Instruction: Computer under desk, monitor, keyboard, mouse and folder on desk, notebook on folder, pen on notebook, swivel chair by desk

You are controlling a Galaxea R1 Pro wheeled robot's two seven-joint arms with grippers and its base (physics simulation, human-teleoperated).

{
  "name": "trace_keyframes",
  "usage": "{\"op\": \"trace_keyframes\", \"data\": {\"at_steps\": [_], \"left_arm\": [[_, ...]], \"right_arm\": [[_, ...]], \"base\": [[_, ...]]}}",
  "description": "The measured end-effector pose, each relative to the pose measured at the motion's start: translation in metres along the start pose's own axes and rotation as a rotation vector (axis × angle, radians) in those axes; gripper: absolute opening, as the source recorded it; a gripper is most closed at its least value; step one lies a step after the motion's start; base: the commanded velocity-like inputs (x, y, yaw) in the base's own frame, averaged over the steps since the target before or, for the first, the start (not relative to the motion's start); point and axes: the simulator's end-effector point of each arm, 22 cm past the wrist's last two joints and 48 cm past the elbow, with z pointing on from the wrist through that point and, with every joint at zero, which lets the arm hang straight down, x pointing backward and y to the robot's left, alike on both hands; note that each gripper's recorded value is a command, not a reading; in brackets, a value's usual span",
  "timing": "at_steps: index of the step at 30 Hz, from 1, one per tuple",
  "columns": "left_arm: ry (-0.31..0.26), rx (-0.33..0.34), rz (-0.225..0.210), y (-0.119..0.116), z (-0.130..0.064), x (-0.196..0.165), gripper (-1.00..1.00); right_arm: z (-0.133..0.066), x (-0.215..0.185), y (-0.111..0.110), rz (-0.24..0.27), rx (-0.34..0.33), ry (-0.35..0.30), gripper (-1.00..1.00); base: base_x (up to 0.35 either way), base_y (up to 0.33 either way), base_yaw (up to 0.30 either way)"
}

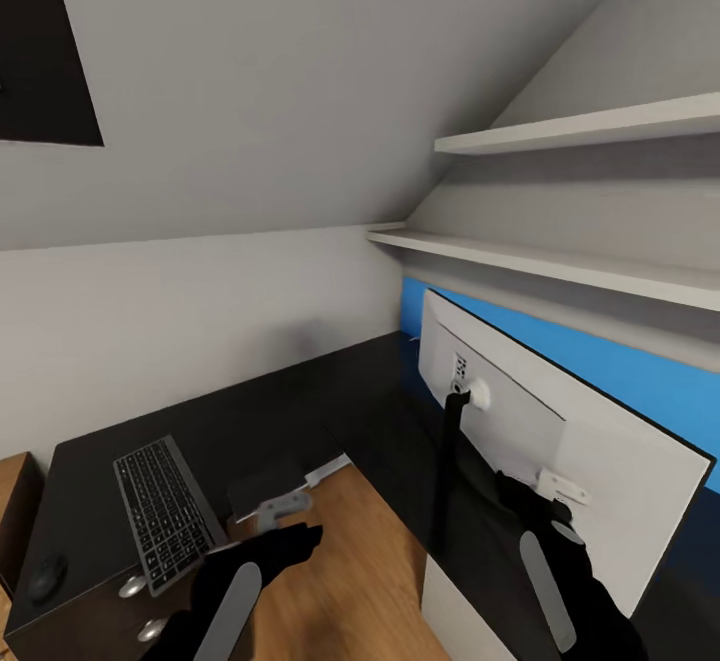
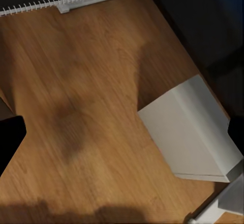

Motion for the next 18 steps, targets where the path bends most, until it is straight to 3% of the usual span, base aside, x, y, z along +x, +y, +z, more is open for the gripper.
{"op": "trace_keyframes", "data": {"at_steps": [3, 4, 8, 18], "left_arm": [[0.003, 0.005, 0.012, -0.004, 0.000, 0.002, 1.00], [0.003, 0.007, 0.015, -0.005, 0.000, 0.002, 1.00], [0.002, 0.008, 0.016, -0.005, 0.000, 0.002, 1.00], [0.002, 0.009, 0.016, -0.006, 0.000, 0.002, 1.00]], "right_arm": [[0.004, -0.004, -0.011, -0.003, 0.017, -0.025, 1.00], [0.009, -0.011, -0.025, -0.008, 0.035, -0.056, 1.00], [0.021, 0.001, -0.057, -0.047, 0.084, -0.025, 1.00], [0.037, 0.002, -0.075, -0.051, 0.122, -0.038, 1.00]], "base": [[0.003, 0.000, 0.000], [0.000, 0.000, 0.000], [0.000, 0.000, 0.000], [0.000, 0.000, 0.000]]}}
